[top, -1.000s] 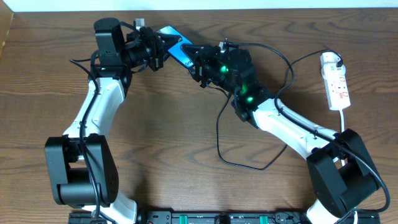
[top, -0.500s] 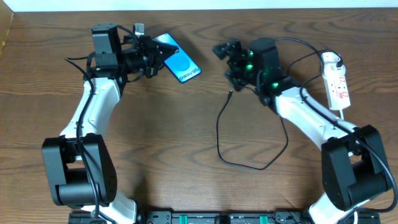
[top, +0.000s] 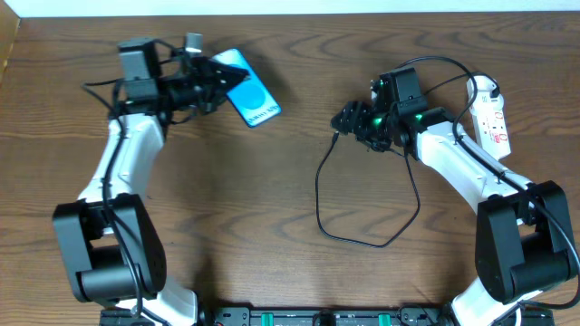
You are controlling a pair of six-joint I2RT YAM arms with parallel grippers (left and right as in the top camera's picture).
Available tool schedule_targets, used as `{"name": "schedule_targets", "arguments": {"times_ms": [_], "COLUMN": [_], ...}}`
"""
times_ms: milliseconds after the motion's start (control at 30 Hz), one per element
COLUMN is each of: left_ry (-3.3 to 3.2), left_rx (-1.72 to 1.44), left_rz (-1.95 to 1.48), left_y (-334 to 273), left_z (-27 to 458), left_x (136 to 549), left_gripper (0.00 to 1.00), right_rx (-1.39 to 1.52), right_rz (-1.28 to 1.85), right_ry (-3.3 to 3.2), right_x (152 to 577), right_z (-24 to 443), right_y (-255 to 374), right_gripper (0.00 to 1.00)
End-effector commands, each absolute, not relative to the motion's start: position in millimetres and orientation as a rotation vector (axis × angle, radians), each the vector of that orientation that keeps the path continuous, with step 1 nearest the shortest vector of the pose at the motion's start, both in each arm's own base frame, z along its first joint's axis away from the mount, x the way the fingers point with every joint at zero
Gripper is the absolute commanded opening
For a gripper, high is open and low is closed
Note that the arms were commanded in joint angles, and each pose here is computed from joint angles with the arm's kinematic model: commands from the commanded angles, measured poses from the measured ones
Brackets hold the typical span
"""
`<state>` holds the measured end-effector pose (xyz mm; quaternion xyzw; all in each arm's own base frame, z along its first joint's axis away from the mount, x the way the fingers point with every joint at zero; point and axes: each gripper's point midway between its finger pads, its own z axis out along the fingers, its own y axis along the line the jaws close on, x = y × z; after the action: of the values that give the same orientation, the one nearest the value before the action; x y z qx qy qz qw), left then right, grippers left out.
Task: Plug charger to phone and switch on socket
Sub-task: 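Lower the right gripper to the table and grasp the black USB-C plug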
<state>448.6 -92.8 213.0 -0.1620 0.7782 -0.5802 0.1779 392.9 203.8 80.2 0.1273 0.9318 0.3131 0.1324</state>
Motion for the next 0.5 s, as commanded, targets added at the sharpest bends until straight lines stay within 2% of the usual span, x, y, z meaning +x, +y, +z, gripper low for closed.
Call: {"name": "schedule_targets", "arguments": {"times_ms": [0,267,467], "left_ry": [2.134,2.112,2.125], "left_rx": [-0.423,-0.45,-0.474], "left_rz": [-1.632,-1.63,-1.639], "left_y": [-67.1,-51.0,-51.4], "left_z": [232.6,234.1,231.3], "left_x": [449.3,449.5,447.7], "left_gripper": [0.07,0.07,0.07], "right_rx": [0.128,0.059,0.131], "right_rz": [0.924,0.7,0.485], "right_ry": [2.663,2.647,2.668], "right_x": [395.0,410.3,409.4], "right_z": [106.8,156.5,164.1], "right_y": [211.4,211.9,207.0], "right_gripper": [0.68,0.65,0.58]}}
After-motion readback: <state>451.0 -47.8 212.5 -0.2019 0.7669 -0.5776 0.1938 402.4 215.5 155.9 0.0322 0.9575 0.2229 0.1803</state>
